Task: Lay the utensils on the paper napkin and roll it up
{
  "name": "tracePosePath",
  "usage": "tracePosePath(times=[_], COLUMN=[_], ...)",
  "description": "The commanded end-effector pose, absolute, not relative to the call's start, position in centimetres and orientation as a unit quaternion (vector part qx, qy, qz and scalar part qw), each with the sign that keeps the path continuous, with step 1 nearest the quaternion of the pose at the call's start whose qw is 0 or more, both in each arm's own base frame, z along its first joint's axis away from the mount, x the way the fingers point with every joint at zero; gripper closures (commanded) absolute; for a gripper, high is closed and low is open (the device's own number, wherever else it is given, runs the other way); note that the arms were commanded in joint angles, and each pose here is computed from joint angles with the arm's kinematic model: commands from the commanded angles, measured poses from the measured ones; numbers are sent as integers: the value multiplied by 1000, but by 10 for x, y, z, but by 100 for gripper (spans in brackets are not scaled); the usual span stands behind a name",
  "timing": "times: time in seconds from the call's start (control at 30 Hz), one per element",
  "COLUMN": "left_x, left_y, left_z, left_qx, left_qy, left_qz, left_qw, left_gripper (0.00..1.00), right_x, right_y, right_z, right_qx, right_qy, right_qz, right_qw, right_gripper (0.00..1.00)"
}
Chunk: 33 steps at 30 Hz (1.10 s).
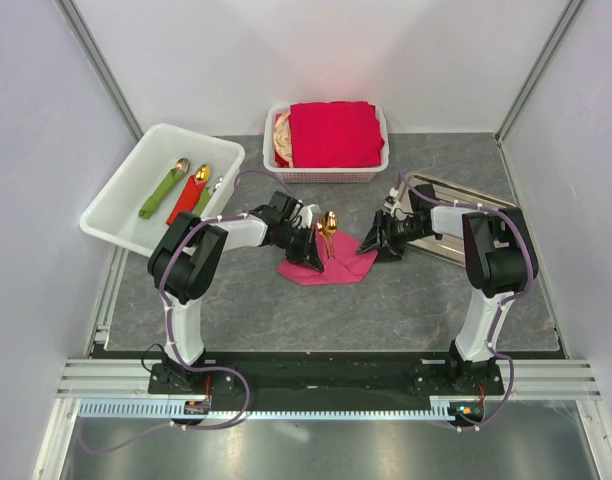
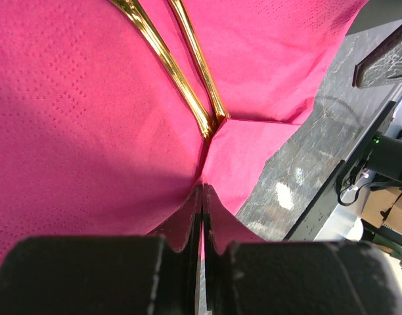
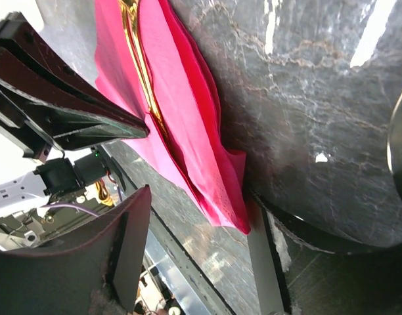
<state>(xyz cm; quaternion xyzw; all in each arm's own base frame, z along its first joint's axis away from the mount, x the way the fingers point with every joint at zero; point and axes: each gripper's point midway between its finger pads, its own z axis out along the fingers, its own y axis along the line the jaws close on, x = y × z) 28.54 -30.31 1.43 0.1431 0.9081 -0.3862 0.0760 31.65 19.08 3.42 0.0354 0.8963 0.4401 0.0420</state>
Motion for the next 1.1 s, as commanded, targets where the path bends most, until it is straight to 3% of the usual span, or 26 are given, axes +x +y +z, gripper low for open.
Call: tracePosePath(times=[0.0, 0.2, 1.07], left_x=[290, 290, 290], left_y=[-295, -294, -295], left_z=[-4, -5, -6], left_qx=[138, 138, 137], left_qy=[921, 922, 922], left_qz=[-355, -354, -355], left_qw=[78, 77, 74], left_gripper=[94, 94, 94], right_x=[303, 308, 318], right_y=[187, 188, 195], right_z=[27, 39, 70], right_qx=[28, 14, 4], right_qy=[900, 897, 881], right_qz=[435, 440, 467], right_qw=[26, 46, 77], right_gripper=[37, 46, 60])
